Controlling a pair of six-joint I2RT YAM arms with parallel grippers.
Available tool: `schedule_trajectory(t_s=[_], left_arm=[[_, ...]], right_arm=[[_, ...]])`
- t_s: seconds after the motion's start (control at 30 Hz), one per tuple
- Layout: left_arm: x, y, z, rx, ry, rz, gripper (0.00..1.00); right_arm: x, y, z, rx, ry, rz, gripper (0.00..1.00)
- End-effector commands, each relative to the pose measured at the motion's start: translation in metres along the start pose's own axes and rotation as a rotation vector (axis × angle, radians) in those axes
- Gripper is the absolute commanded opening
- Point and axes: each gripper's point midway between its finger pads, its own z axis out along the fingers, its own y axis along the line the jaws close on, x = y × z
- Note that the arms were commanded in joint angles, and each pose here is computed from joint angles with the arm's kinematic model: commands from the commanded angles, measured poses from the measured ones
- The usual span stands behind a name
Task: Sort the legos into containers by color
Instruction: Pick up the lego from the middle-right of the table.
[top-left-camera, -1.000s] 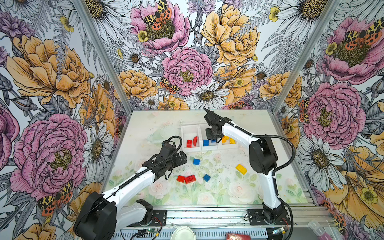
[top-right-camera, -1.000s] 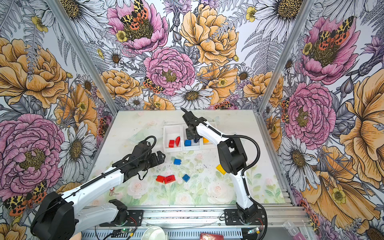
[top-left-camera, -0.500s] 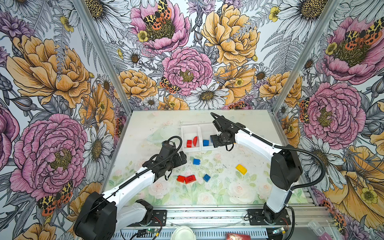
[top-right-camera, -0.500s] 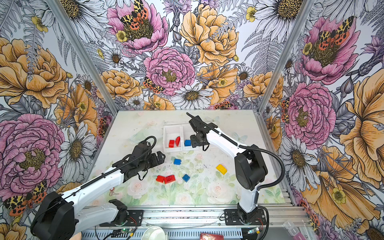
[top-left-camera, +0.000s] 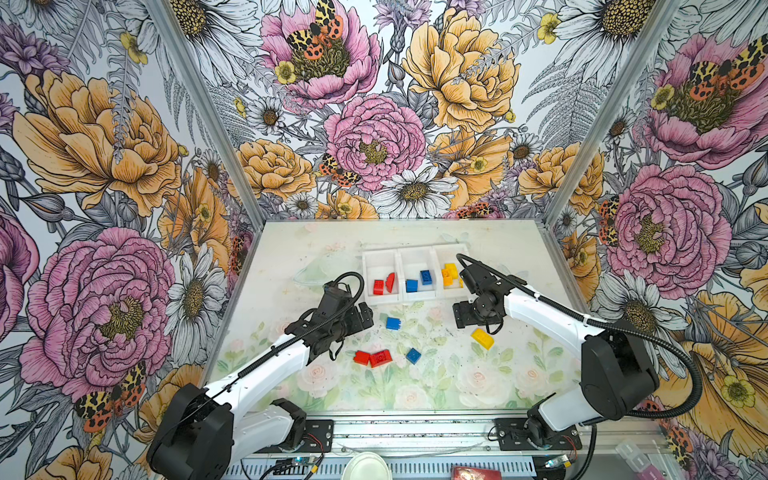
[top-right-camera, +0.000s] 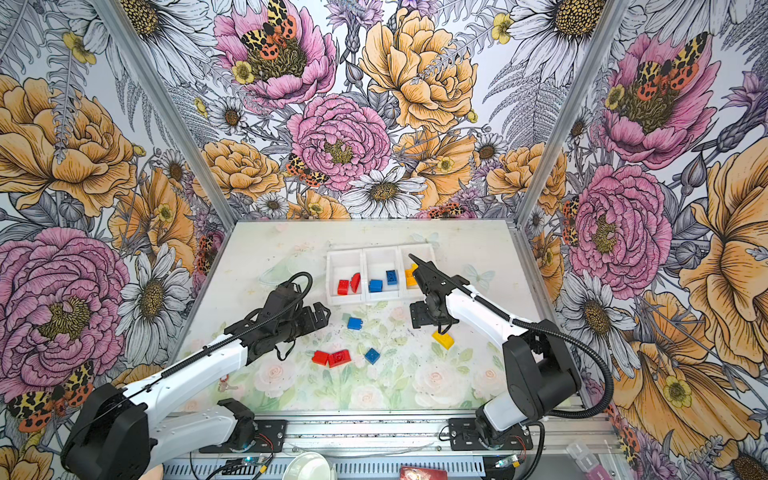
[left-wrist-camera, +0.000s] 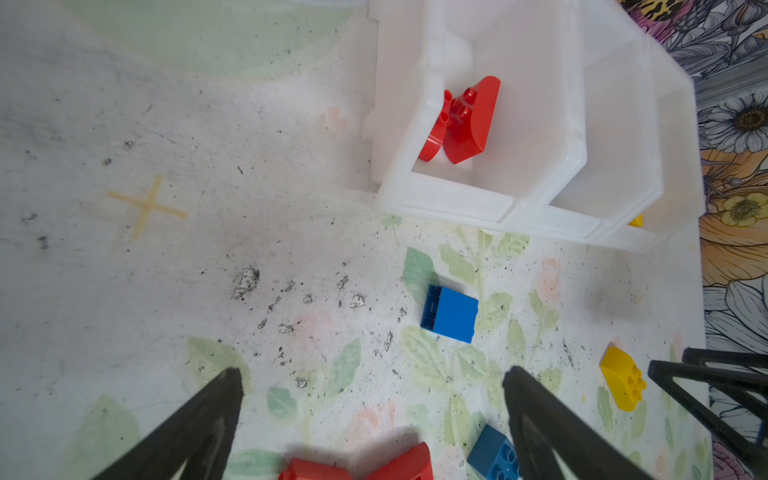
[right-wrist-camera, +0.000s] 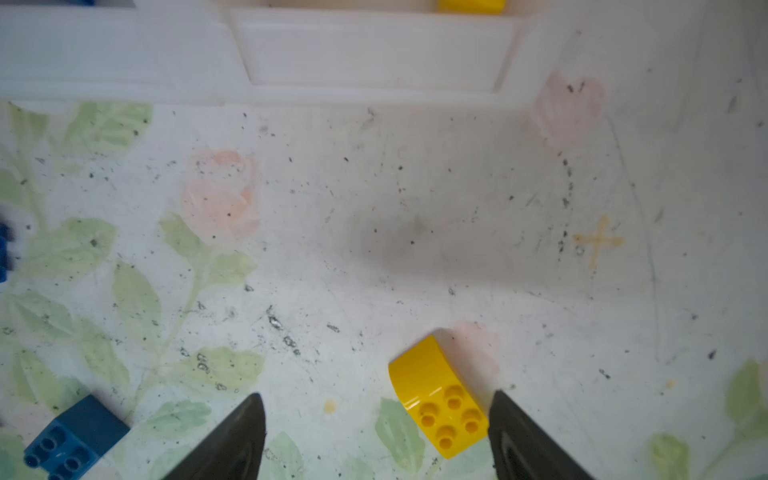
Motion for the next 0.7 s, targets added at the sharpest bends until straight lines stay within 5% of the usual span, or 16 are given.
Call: schedule_trajectory(t_s=[0.0,0.67], left_arm=[[-0.001,0.003,0.0,-0.004,-0.005,0.014,0.99],[-0.005,0.0,0.0,-0.002,-0.005,0.02,0.99]], right_arm=[[0.0,-0.005,-0.001,-0.048,-0.031,0.044,0.88],[0.03,-0.01,0.037,-0.232,0.066,0.185,0.89]])
